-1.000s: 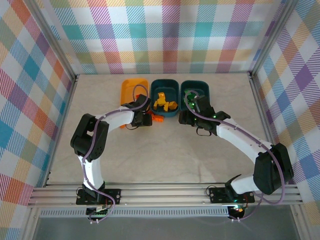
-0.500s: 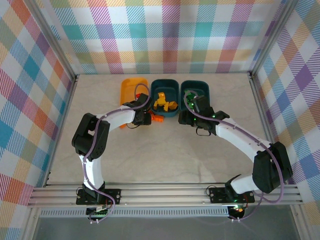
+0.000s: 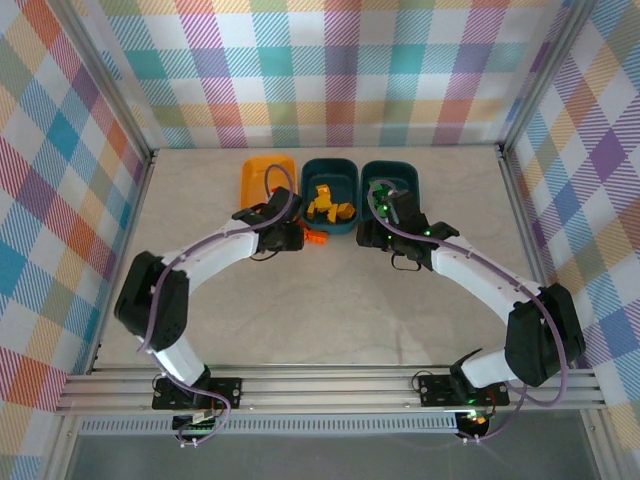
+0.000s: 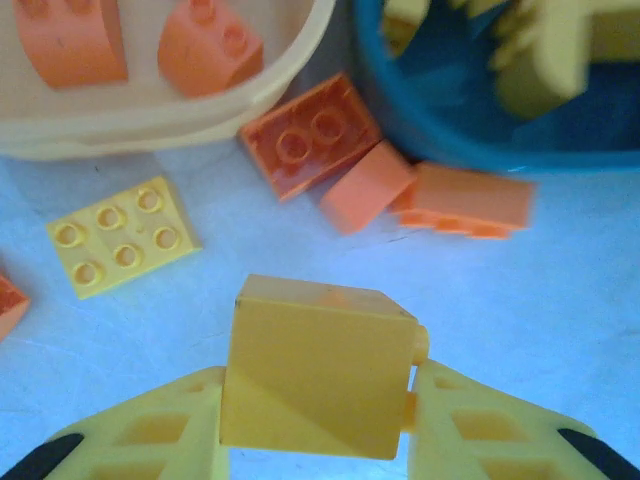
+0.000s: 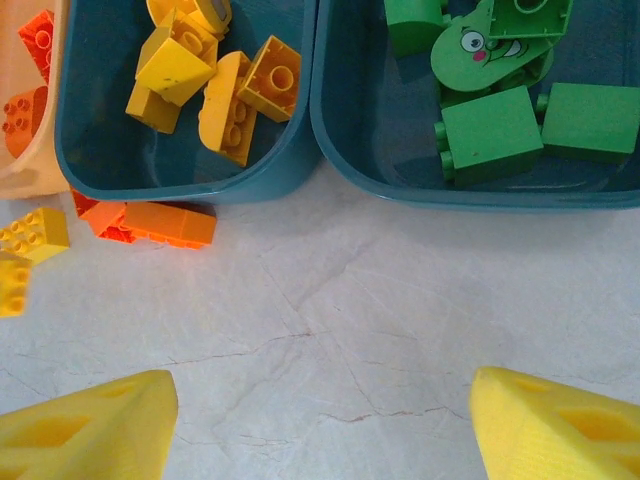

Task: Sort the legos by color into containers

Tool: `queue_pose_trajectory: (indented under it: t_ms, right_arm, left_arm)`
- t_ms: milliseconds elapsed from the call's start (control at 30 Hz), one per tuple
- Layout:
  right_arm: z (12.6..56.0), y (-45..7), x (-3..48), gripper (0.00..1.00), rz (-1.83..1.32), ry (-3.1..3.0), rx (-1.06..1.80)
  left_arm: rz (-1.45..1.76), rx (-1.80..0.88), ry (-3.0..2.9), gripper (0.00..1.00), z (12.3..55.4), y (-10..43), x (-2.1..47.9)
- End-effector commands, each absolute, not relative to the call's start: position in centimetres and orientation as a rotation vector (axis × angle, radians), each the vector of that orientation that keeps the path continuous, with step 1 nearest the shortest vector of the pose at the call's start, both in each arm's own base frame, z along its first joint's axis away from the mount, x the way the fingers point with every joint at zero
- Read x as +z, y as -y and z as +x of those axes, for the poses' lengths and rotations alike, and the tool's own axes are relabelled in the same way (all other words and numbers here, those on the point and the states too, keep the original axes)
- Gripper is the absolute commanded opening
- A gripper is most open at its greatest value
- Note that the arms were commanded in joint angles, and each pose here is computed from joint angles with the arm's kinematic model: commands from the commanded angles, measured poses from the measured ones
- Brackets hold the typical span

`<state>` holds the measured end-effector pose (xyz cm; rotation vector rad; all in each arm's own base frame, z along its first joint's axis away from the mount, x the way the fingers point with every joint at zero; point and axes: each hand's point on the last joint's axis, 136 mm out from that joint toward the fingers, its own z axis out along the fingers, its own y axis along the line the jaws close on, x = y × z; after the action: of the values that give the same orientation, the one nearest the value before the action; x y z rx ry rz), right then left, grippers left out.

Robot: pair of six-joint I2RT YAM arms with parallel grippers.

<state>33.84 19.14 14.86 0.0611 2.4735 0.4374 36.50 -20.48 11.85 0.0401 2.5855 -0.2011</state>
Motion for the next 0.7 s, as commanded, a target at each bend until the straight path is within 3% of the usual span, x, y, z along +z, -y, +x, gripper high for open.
queue_pose_trajectory:
  t_ms: [0, 267, 533, 600, 667]
  right_arm:
    - [34.4, -18.8, 14.9, 0.77, 0.099, -2.449, 0.471]
    - [33.5, -17.8, 15.4, 0.77, 0.155, -2.436, 0.506]
    - [31.4, -16.6, 15.7, 0.77, 0.164, -2.436, 0.505]
    - [31.1, -16.3, 15.9, 0.78, 0.163, -2.430, 0.499]
    - [31.0, -16.1, 16.2, 0.79, 0.156, -2.426, 0.494]
  left_arm:
    - [0.016, -0.269, -2.562, 0.31, 36.1, 21.0, 14.2]
    - [0.043, -0.341, -2.575, 0.31, 41.3, 25.6, 14.7]
    - [0.046, -0.380, -2.654, 0.34, 46.1, 30.0, 12.0]
    - [0.045, -0.393, -2.652, 0.42, 46.9, 30.7, 11.9]
    - [0.039, -0.387, -2.651, 0.60, 47.5, 30.9, 12.2]
